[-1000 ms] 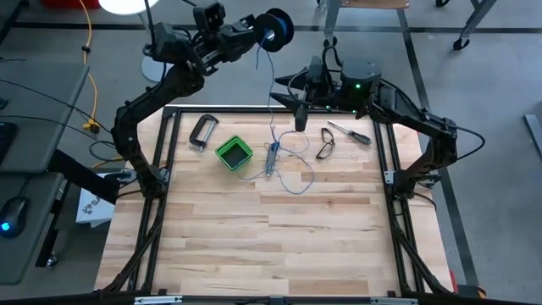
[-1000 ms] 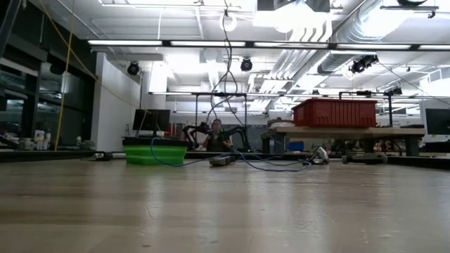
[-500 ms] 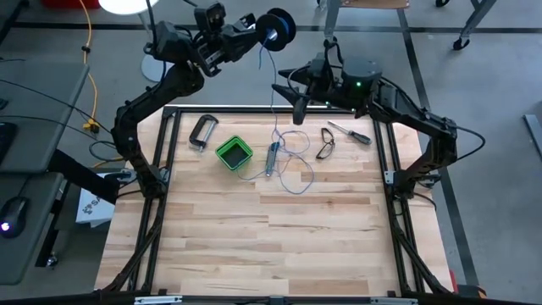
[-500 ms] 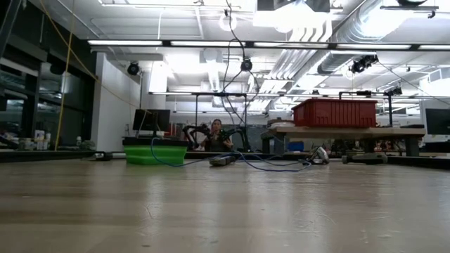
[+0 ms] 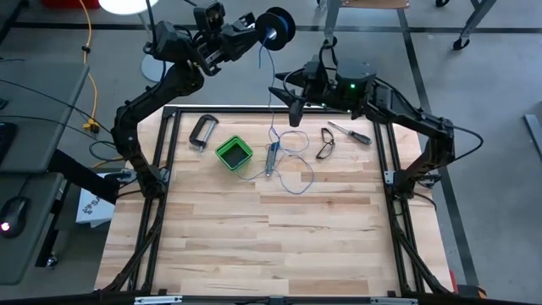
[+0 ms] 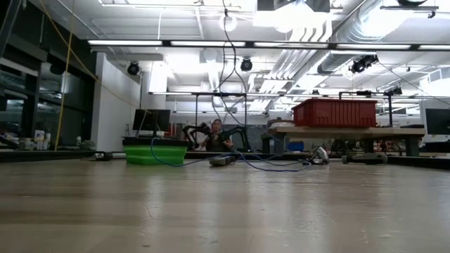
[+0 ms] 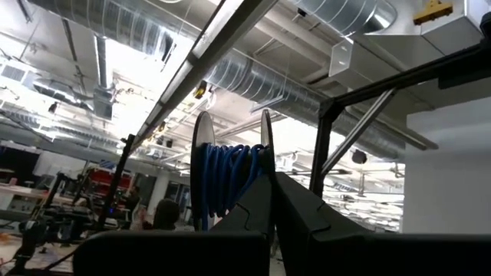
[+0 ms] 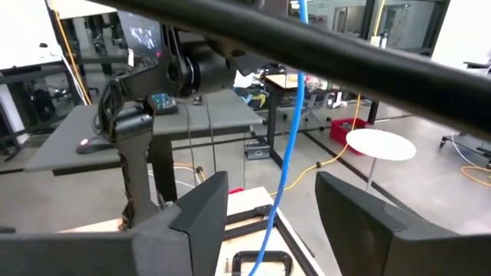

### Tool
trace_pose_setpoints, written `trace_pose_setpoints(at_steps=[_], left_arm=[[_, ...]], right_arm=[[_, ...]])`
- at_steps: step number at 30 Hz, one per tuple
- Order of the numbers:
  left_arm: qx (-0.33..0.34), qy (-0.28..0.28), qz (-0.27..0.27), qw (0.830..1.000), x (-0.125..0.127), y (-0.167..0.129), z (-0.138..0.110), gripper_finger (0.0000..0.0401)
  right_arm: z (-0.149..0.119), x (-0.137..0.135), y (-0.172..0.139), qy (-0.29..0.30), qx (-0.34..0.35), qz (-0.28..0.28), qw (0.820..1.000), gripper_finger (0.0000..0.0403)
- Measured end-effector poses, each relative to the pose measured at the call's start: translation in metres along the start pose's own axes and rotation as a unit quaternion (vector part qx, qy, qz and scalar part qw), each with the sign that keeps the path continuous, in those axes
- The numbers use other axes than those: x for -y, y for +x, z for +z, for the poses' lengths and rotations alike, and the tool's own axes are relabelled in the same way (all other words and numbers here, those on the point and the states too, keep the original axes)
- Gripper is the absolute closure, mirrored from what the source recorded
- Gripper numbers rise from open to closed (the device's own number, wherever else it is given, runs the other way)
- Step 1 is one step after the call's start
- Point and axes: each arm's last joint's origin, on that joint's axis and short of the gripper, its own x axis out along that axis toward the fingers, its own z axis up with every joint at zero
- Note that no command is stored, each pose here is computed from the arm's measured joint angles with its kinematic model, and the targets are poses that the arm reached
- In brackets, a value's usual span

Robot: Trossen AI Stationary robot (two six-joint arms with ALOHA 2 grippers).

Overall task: Coil cords
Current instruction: Coil the blue wire onto the spool

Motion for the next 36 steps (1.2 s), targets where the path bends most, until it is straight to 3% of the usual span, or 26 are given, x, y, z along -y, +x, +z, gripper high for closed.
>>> trace_pose_setpoints(at_steps=[23,36], left_arm=[[-0.001,-0.002,-0.001,1.000,0.0007,0.0007,-0.0007,0.0401],[0.010,-0.017,-0.013,1.000,0.0031,0.0007,0.0014,0.0401]], right_arm=[[-0.0030,-0.0009,0.0055,0.005,-0.002,0.000,1.000,0.0211],[0.0042,0.0003,0.0052,0.026,0.035,-0.002,0.999,0.0211]])
